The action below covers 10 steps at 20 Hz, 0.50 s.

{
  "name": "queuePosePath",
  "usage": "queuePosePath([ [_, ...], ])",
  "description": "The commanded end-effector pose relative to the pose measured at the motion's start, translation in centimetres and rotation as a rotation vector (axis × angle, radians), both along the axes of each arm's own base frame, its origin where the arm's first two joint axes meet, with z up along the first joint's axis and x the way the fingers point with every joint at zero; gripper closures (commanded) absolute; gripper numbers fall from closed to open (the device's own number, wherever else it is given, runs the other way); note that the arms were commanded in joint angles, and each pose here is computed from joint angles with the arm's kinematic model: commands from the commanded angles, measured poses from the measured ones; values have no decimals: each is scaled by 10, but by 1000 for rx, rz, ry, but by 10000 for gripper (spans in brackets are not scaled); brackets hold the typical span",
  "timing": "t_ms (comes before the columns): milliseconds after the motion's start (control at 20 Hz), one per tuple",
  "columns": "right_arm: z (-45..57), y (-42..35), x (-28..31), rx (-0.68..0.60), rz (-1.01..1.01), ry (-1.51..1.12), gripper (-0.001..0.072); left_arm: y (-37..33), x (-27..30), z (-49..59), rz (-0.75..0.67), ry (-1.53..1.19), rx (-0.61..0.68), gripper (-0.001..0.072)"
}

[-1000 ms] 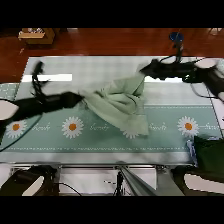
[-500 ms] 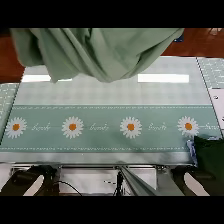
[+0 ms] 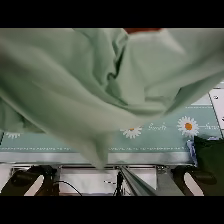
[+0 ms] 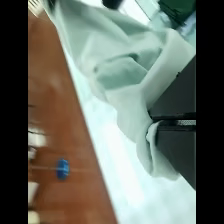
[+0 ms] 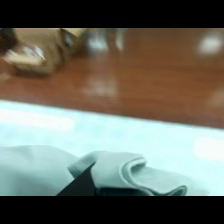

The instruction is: Fold the shirts.

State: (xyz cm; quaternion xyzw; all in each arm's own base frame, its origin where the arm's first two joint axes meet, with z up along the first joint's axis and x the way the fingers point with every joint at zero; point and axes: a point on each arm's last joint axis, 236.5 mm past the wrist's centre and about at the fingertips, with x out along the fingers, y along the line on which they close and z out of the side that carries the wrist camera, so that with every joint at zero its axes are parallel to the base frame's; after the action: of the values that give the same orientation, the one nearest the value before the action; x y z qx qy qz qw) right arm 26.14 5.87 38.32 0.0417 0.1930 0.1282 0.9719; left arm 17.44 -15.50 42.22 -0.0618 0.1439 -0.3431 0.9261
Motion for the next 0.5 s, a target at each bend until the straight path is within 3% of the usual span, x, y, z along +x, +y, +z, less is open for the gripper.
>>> queuePosePath([
  [0,-38,-45,-22,-115,-161,171,686,25,-6,-41,88,146,121,682],
  [450,-18,-54,-36,-166,-189,128,687,31,-26,-59,73,209,185,682],
])
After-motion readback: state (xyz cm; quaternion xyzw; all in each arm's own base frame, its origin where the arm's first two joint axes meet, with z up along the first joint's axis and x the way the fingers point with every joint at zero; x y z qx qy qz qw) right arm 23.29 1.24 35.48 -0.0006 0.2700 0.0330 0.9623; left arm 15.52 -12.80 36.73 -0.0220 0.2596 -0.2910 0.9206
